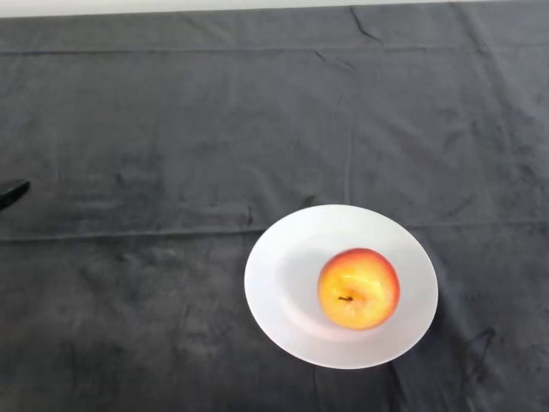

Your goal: Move the apple to the plate

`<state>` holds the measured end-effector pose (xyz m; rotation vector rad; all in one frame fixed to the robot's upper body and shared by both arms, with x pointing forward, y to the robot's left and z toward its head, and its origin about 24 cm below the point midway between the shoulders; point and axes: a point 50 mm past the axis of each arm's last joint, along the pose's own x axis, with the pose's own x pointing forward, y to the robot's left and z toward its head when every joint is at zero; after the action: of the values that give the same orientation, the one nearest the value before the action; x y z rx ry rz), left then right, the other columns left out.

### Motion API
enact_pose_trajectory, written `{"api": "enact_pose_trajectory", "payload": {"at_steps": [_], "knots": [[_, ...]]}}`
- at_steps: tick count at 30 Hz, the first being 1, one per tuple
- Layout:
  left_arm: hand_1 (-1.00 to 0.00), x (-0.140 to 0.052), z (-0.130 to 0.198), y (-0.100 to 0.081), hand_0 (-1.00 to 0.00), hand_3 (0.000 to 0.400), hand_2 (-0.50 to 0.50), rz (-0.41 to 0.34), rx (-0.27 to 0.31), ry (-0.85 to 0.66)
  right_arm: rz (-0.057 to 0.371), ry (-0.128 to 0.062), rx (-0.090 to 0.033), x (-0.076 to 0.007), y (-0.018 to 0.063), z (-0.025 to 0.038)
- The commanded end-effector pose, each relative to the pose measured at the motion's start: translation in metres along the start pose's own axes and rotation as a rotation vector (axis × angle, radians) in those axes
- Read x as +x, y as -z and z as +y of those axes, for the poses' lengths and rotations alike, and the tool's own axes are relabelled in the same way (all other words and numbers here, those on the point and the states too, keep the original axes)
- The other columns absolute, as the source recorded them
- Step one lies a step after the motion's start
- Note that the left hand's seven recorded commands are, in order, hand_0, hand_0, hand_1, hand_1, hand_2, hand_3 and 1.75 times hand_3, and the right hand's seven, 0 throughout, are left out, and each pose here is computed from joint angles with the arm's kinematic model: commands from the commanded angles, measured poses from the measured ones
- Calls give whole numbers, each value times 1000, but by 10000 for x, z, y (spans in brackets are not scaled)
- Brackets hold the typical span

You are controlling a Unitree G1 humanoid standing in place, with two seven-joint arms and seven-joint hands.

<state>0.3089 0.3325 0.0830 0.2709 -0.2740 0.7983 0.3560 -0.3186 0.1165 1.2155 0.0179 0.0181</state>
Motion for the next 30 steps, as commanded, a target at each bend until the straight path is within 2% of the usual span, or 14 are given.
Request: {"api": "enact_pose_trajectory", "payload": {"at_steps": [1,13,30], "knots": [[0,61,385,97,0,0,0,27,88,-91,-18,39,3,-93,-52,-133],[0,73,747,167,0,0,0,78,71,-270,-18,39,4,-93,-52,-133],[0,78,749,149,0,0,0,82,66,-346,-18,39,4,-93,-52,-133]]}}
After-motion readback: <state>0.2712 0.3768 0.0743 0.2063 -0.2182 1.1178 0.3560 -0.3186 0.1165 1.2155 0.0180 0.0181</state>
